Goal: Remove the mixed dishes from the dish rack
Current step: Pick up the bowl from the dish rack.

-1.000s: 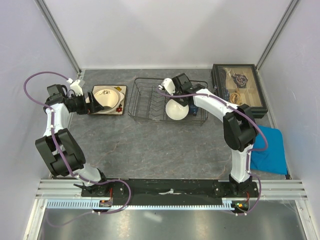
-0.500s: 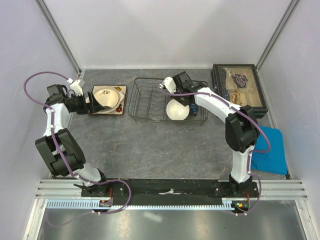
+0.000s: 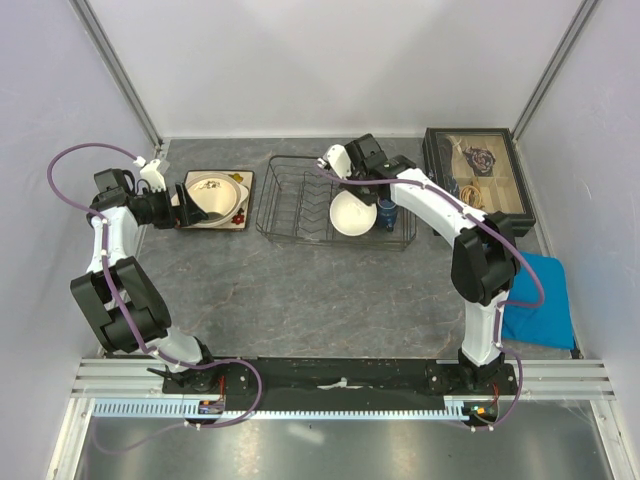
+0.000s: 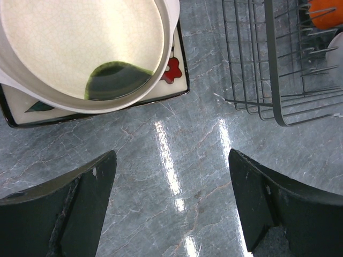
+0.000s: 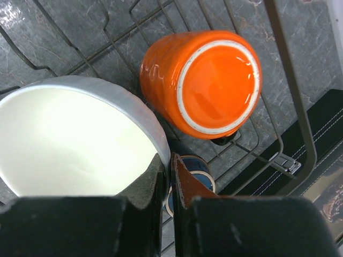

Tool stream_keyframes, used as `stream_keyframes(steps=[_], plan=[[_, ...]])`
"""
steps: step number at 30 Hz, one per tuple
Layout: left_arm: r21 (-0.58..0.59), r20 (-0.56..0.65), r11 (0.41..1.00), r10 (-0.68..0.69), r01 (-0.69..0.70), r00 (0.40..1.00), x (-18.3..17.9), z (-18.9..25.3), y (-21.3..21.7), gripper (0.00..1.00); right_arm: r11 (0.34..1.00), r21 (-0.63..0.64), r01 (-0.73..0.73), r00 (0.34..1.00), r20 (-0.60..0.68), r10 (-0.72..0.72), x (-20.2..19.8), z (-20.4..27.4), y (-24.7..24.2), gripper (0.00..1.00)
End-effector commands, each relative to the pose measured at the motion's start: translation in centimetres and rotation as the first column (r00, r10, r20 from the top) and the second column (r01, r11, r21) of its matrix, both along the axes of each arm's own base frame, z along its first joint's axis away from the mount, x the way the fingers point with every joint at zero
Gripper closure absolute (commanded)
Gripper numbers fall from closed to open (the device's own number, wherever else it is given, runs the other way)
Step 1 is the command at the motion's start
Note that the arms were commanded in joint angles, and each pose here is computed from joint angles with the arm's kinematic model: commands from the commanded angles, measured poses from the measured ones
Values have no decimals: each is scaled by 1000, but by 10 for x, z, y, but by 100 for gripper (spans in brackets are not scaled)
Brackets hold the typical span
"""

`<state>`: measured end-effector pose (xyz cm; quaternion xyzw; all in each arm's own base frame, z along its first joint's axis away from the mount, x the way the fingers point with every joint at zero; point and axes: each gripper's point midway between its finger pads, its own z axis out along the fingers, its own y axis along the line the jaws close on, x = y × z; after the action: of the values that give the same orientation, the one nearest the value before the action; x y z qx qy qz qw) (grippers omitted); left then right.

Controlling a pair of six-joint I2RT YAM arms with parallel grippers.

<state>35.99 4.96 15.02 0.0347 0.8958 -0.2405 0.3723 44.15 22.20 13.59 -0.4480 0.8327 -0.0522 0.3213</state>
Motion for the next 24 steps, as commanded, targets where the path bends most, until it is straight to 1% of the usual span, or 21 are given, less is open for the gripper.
stream_keyframes(steps=[1, 9, 11, 14, 16, 17, 18, 20, 21, 23, 24], plan=[[-7, 96, 998, -63, 64, 993, 3, 19, -7, 9, 994, 110, 13, 991, 132, -28, 13, 68, 7, 100], [-78, 208, 977, -177, 197, 962, -8, 56, -37, 9, 989, 145, 16, 982, 184, -43, 18, 106, 9, 100], [-73, 238, 970, -208, 231, 949, -12, 70, -47, 9, 987, 158, 17, 980, 192, -47, 19, 115, 11, 100], [-44, 279, 957, -263, 286, 923, -21, 90, -71, 10, 984, 179, 17, 979, 195, -53, 19, 123, 14, 100], [-23, 289, 941, -316, 337, 904, -26, 98, -95, 10, 983, 185, 15, 981, 185, -50, 19, 122, 16, 100], [18, 305, 940, -328, 339, 894, -29, 108, -102, 10, 982, 189, 17, 982, 181, -52, 18, 124, 17, 100], [24, 306, 923, -372, 383, 877, -33, 111, -121, 10, 982, 189, 18, 983, 175, -51, 17, 123, 18, 100], [47, 329, 915, -393, 401, 859, -35, 126, -136, 10, 981, 193, 14, 984, 171, -48, 16, 123, 21, 100], [32, 322, 905, -412, 425, 853, -39, 129, -151, 10, 980, 198, 13, 985, 166, -47, 14, 123, 23, 100], [42, 339, 902, -417, 429, 844, -36, 140, -160, 10, 978, 210, 8, 986, 163, -43, 11, 125, 27, 100], [26, 333, 896, -425, 443, 842, -37, 142, -172, 10, 977, 215, 3, 986, 160, -39, 9, 126, 30, 100]])
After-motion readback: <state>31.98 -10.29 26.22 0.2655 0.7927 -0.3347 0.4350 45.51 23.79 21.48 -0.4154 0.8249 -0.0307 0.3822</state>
